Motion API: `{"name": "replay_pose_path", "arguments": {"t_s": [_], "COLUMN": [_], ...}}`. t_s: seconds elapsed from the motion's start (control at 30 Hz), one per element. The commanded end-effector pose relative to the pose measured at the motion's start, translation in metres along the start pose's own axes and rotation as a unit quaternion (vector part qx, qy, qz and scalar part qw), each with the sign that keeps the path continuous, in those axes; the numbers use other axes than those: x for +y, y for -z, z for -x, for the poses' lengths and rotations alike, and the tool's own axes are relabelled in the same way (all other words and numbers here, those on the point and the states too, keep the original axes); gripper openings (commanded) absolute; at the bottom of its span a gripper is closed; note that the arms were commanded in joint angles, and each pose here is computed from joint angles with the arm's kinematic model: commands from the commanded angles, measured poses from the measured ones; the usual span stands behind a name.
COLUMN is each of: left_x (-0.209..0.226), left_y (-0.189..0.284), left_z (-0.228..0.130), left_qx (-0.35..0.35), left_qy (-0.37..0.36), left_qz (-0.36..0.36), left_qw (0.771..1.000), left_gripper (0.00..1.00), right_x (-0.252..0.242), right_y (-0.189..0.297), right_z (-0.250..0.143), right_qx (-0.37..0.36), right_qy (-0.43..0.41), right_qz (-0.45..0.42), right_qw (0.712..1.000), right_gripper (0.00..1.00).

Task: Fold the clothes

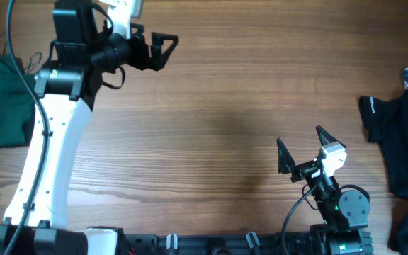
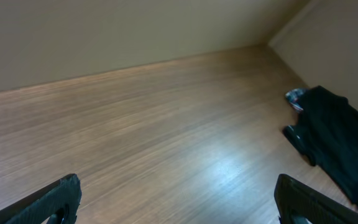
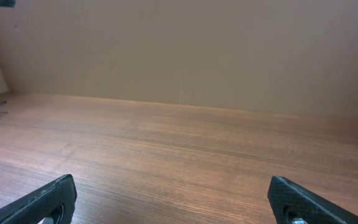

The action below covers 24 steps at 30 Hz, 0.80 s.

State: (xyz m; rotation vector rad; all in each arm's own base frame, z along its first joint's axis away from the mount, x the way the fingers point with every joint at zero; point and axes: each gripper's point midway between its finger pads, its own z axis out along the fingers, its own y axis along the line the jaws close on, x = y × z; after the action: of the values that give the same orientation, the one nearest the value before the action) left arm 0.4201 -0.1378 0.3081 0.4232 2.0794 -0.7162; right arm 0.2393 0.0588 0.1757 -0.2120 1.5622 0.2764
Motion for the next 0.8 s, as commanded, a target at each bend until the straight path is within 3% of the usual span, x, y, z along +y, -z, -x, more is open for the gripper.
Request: {"name": "replay_pose_path", "arguments": {"t_s": [0.0, 0.23, 0.4, 0.77], "left_x": [-0.014, 0.016, 0.026, 0.027], "left_y": [0.010, 0.015, 0.011, 0.014], "left_z": [-0.010, -0.096, -0.160, -0.253], "left_qx": [-0.001, 0.052, 0.075, -0.026], "left_qy": [-0.010, 0.021, 0.032, -0.021], "left_qz": [0.002, 0.083, 0.099, 0.095], "left_qw": [1.000, 0.995, 0.992, 0.995], "left_gripper": [1.00, 1.00, 1.00, 1.00], "right_x": [0.002, 0.002, 0.002, 0.002], "right_y": [0.000, 0.000, 0.000, 0.000], "right_z": [0.000, 0.000, 0.000, 0.000], "right_qx": [0.000, 0.000, 0.000, 0.000], "right_qy": [-0.006, -0.006, -0.006, -0.006], "right_qz": [0.005, 0.004, 0.005, 0.004], "right_qw": [1.000, 1.000, 1.000, 1.000], "right_gripper": [1.00, 1.00, 1.00, 1.00]}}
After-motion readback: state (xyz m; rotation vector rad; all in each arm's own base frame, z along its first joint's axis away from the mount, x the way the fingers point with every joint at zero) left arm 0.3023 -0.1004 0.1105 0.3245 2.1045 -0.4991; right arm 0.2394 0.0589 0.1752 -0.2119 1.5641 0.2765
